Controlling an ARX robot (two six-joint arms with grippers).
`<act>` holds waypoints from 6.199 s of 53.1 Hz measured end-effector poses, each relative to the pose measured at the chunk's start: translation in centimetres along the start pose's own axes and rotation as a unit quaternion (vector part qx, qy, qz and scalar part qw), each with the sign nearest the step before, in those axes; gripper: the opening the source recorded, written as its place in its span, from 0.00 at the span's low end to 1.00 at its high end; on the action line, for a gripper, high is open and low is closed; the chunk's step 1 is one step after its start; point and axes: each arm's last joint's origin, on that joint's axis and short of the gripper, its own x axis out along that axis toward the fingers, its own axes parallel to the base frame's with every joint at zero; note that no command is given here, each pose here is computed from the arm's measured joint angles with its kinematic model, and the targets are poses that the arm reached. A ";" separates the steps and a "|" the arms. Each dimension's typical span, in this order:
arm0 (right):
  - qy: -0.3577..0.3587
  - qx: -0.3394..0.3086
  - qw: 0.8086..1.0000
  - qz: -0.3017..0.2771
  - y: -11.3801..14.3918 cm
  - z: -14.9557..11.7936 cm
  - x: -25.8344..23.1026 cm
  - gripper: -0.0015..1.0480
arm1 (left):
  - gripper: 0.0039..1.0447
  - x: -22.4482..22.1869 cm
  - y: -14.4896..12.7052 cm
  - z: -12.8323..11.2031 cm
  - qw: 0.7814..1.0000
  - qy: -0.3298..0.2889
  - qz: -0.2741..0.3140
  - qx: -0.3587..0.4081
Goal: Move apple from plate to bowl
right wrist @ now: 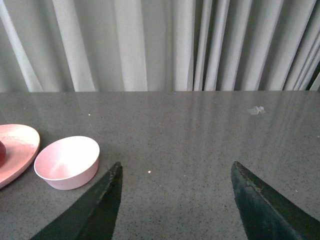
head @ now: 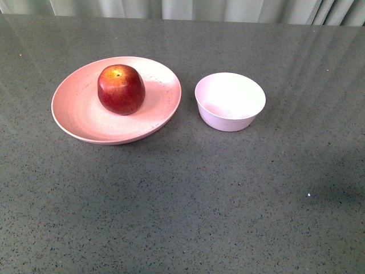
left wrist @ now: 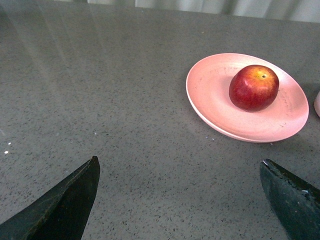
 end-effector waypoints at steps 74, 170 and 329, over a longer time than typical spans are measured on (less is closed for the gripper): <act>0.000 0.000 1.000 0.000 0.0 0.0 0.0 0.91 | 0.92 23.4 -10.4 3.0 0.989 0.101 -0.088 0.068; 0.000 0.000 1.000 0.000 0.0 0.0 0.0 0.91 | 0.72 22.2 -24.6 5.3 0.958 0.091 -0.239 0.132; 0.000 0.000 1.000 0.000 0.0 0.0 0.0 0.91 | 0.01 0.3 0.4 -0.6 0.980 -0.199 0.011 0.019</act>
